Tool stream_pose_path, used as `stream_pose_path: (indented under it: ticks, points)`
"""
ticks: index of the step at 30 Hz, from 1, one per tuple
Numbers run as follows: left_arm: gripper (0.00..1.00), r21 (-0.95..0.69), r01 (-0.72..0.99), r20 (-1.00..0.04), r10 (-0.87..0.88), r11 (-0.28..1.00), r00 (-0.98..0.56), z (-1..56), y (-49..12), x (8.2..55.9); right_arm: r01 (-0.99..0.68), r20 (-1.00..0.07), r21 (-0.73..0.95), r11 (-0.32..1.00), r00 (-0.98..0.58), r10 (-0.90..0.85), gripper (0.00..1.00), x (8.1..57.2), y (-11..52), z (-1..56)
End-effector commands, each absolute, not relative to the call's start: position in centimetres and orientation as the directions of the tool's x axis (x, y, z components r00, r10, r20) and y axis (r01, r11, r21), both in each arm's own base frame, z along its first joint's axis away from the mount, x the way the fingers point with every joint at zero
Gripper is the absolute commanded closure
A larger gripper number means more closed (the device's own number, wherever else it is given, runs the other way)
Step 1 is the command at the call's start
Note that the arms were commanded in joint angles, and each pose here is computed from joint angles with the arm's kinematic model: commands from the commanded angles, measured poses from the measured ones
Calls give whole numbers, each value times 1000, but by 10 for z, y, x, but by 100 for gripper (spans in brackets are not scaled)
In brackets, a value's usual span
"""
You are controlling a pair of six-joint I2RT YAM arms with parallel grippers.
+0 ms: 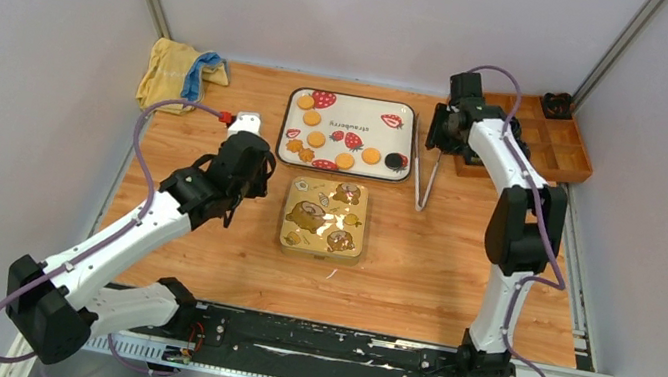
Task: Pack the cookies
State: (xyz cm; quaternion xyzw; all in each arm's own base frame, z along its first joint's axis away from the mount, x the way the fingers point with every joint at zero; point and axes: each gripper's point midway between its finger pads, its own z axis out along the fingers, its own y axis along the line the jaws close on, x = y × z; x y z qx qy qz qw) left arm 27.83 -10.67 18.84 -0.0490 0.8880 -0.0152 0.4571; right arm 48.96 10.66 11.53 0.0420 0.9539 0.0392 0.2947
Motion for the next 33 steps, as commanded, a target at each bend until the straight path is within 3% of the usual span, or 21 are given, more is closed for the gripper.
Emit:
stream_pose_path:
  ticks: [1,9,16,23,33]
  points:
    - [56,-87,-54,-811,-102,995,-577,192,-117,295,27,-628,135,990,-771,107,53,474,103,163]
    - [56,-282,52,-838,-220,958,-500,253,-137,334,-70,-720,172,983,-690,76,51,439,105,223]
    - [48,-301,330,-898,-150,895,-414,308,-177,339,-148,-758,179,973,-651,40,50,405,115,241]
    - [39,-398,500,-864,-130,769,-487,292,-216,320,-299,-782,203,932,-622,-29,47,367,145,251]
    - [30,-411,591,-869,-101,694,-485,279,-225,262,-537,-838,311,784,-544,-40,33,301,189,282]
